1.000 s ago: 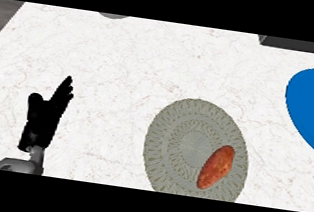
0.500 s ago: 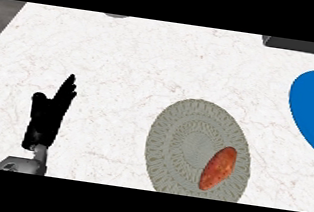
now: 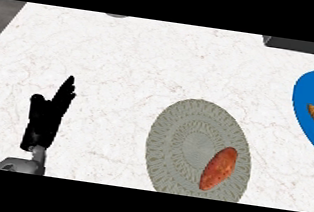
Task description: Pick the croissant from the placemat and place it in the plate
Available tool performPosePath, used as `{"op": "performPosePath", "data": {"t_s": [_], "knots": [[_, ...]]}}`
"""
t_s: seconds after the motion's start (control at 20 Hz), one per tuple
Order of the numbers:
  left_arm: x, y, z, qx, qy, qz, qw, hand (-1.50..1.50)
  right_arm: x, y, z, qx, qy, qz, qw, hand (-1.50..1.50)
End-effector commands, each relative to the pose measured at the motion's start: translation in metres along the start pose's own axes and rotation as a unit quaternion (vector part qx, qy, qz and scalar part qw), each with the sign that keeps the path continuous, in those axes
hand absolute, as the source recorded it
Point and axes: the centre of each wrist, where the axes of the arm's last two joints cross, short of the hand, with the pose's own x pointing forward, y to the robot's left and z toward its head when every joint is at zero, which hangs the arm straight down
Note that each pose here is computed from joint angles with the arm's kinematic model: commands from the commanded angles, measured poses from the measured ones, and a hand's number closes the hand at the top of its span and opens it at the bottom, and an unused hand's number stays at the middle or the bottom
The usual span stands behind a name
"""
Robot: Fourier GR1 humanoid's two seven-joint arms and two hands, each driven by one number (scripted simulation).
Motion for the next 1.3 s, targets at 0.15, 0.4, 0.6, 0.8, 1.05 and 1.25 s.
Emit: {"op": "performPosePath", "data": {"t_s": [0.15, 0.4, 0.6, 0.8, 1.05, 1.25], "knots": [[-0.012, 0.003, 0.002, 0.009, 0.006, 0.004, 0.9999, 0.00, 0.005, -0.019, -0.002, -0.082, -0.129, -0.196, 0.969, -1.50], [-0.011, 0.001, 0.002, 0.008, 0.001, 0.003, 1.0000, 0.00, -0.023, -0.055, 0.008, -0.111, -0.137, -0.333, 0.926, -1.50], [0.023, 0.007, -0.001, 0.001, 0.000, 0.005, 1.0000, 0.00, -0.067, -0.028, 0.026, -0.099, -0.133, -0.365, 0.916, -1.50], [-0.004, 0.000, 0.008, 0.015, 0.003, -0.001, 0.9999, 0.00, -0.076, -0.015, 0.031, -0.073, -0.150, -0.375, 0.912, -1.50], [-0.011, -0.009, 0.010, -0.003, 0.006, 0.003, 1.0000, 0.00, -0.071, -0.010, 0.028, -0.072, -0.174, -0.372, 0.909, -1.50], [0.017, 0.002, 0.003, 0.002, 0.001, 0.006, 1.0000, 0.00, -0.079, 0.007, 0.032, -0.081, -0.186, -0.375, 0.905, -1.50]]}}
